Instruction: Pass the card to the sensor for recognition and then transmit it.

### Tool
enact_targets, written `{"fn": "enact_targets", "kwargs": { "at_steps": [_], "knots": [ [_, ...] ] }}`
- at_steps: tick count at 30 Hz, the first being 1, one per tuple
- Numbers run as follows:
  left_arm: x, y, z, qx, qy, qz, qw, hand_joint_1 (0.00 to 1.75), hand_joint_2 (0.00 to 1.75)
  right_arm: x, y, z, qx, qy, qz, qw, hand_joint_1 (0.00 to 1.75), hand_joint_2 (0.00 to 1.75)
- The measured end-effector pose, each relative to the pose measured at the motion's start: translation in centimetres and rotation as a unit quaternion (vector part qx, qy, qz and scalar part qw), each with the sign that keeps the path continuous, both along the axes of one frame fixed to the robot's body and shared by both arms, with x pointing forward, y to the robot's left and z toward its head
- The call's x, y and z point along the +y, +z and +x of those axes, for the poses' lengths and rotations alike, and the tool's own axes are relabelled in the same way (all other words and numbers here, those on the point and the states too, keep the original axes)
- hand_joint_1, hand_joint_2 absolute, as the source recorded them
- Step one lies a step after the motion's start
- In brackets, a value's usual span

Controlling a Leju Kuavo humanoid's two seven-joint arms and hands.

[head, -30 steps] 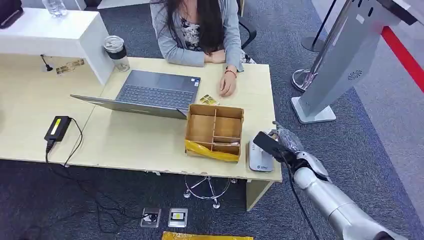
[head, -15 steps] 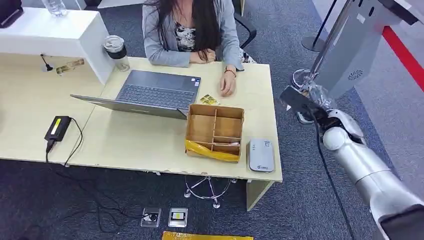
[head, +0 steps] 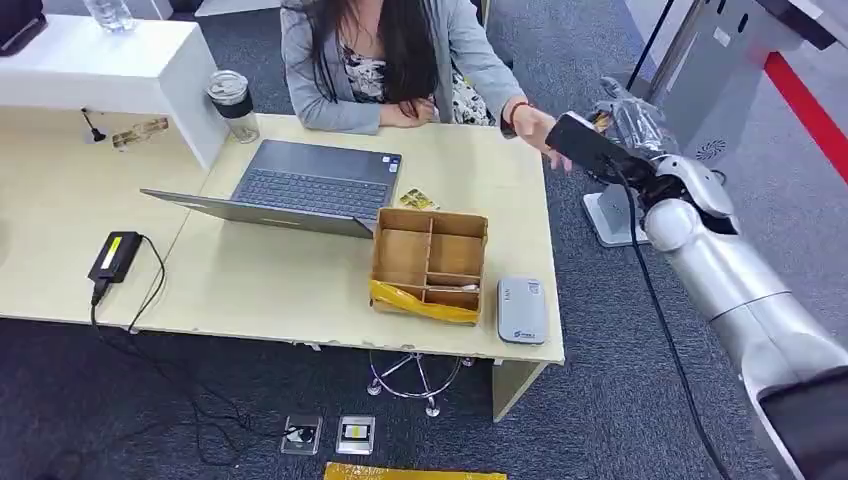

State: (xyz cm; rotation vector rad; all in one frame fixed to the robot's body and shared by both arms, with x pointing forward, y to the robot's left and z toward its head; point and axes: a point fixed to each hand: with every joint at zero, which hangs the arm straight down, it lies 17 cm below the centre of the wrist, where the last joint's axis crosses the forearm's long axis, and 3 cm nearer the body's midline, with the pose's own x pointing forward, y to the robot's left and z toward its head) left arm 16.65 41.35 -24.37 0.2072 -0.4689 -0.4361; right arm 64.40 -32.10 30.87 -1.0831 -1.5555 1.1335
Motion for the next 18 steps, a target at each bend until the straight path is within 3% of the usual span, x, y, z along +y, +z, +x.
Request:
{"fn": "enact_targets", "kwargs": {
  "at_steps": [11, 12, 13, 18],
  "knots": [
    [-0.4, -0.1, 0.1, -0.001, 0.004, -0.004, 1.0, 0.0, 0.0, 5.6, -3.7, -0.7, 0.02, 0.033, -0.002, 0.999, 1.75, 1.75],
    [-0.4, -0.1, 0.1, -0.001, 0.004, -0.005, 1.0, 0.0, 0.0, 5.7, -3.9, -0.8, 0.021, 0.034, -0.002, 0.999, 0.24, 1.75],
    [-0.4, 0.0, 0.1, -0.001, 0.005, -0.005, 1.0, 0.0, 0.0, 5.8, -4.0, -0.8, 0.023, 0.035, -0.003, 0.999, 0.0, 0.0],
    [-0.3, -0.1, 0.0, -0.001, 0.009, -0.004, 1.0, 0.0, 0.0, 6.4, -5.2, -1.2, 0.032, 0.044, -0.006, 0.999, 0.0, 0.0]
  ]
}}
